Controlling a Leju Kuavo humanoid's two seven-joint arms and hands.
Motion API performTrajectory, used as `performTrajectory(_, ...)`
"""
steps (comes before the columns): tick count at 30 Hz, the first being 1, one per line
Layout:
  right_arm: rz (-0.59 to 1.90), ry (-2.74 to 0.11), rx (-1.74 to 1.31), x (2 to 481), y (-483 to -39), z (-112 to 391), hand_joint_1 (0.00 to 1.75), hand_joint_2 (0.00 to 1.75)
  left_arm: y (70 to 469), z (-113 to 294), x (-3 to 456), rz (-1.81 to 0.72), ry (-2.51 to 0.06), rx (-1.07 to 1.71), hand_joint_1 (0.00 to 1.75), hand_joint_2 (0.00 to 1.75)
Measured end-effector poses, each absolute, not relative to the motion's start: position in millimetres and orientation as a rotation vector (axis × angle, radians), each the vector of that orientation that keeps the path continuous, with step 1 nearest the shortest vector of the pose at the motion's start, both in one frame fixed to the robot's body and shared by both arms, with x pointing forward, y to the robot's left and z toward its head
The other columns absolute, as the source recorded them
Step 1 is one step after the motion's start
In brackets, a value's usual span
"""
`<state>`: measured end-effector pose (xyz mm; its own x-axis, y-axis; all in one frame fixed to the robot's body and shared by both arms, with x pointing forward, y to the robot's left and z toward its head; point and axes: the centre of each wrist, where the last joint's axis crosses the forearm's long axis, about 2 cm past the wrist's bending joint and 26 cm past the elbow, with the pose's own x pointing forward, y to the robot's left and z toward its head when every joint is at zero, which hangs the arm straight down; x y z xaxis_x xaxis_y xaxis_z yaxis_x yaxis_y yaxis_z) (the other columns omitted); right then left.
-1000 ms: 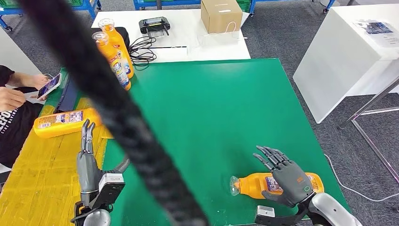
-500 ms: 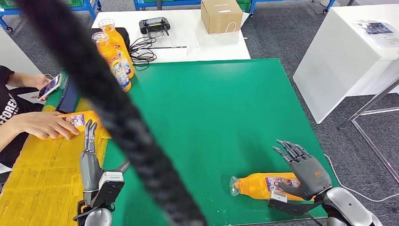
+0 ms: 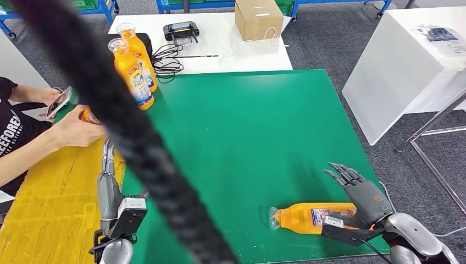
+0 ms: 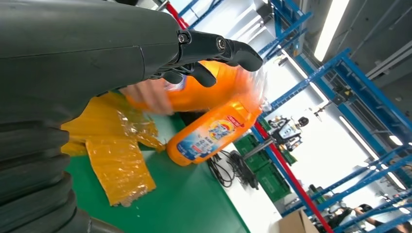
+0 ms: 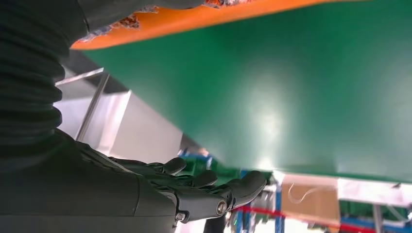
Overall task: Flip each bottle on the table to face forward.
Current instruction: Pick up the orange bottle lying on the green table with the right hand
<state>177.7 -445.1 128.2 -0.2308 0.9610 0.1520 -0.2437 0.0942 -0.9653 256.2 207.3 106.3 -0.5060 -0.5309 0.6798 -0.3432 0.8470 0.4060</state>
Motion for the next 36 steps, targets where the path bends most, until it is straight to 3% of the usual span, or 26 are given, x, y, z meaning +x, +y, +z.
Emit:
performTrajectory(8, 1.421, -1.271, -0.587, 160.7, -459.9, 128.8, 0.0, 1.75, 203.9, 105.6, 264.4, -0.279, -2.166, 0.612, 0.0, 1.75)
performTrajectory(16, 1.449, -1.537, -0.465, 156.7, -427.0, 129.5, 0.0, 1.75, 202.4, 107.1, 269.6, -0.283, -2.17, 0.61, 0.0, 1.75)
performTrajectory(27, 1.469, -1.645, -0.434, 158.5, -394.9, 132.9, 0.0, 1.75, 201.1, 107.8, 269.9, -0.285, -2.17, 0.612, 0.0, 1.75)
performTrajectory(36, 1.517, -1.496, -0.588, 157.4, -396.4, 131.4, 0.0, 1.75, 201.5, 107.1, 269.1, -0.291, -2.165, 0.617, 0.0, 1.75)
